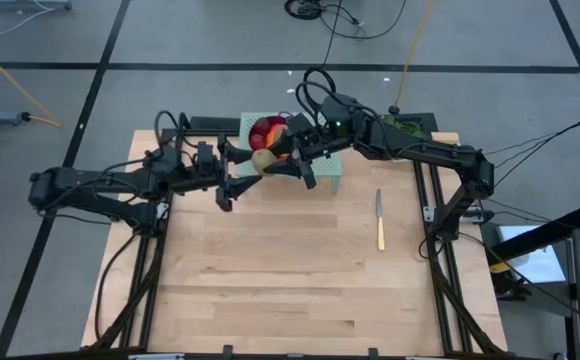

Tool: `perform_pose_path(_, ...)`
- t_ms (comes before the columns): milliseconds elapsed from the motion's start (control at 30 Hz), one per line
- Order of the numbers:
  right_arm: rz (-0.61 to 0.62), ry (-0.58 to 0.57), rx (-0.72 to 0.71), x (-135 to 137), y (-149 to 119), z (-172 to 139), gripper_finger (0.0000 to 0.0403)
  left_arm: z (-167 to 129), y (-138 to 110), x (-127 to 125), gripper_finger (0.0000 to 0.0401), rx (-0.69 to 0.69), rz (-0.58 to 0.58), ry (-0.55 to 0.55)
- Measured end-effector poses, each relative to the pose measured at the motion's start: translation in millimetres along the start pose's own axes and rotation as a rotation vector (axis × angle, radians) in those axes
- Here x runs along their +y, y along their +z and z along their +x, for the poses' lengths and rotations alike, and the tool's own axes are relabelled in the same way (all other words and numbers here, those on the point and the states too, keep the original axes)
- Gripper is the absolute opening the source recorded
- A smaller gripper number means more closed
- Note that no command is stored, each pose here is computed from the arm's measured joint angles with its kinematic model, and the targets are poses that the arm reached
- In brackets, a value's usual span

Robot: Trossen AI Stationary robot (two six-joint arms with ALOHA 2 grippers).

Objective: Pick & Place Fruit
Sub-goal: Put the kiwi into the violet strainer bowl on the shelf

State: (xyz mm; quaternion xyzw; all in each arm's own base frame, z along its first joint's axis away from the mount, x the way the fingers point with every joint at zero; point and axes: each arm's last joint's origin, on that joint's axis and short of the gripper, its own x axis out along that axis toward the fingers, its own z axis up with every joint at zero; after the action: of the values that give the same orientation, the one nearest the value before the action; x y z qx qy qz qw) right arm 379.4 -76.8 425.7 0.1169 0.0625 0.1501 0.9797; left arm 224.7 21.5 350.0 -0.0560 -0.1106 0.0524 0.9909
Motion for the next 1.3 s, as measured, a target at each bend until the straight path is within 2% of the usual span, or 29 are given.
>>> perform_pose_path(267, 0.001, -0.003, 0.0, -0.2, 0.0, -0.1, 0.0201, 10.6, -10.2, 0.9, 0.0308, 0.012, -0.042, 0.001)
perform_pose_path(533, 0.001, -0.004, 0.0, -0.1, -0.1, 0.0, 0.0201, 10.4, -6.1, 0.7, 0.0308, -0.027, -0.037, -0.003)
perform_pose_path(800, -0.004, -0.007, -0.006, 2.9, -0.4, 2.5, 0.0201, 22.5, -7.3, 2.2, 0.0308, -0.026, -0.048, -0.003)
perform_pose_path(1100, -0.001, -0.014, -0.003, 3.4, -1.1, 3.0, 0.0201, 38.3, 0.8, 4.2, 0.0308, 0.121, -0.038, 0.01)
perform_pose_path(1300, 0.004, -0.018, 0.006, 3.4, -2.1, 3.1, 0.0201, 35.7, 3.9, 4.2, 0.0308, 0.126, -0.036, 0.011)
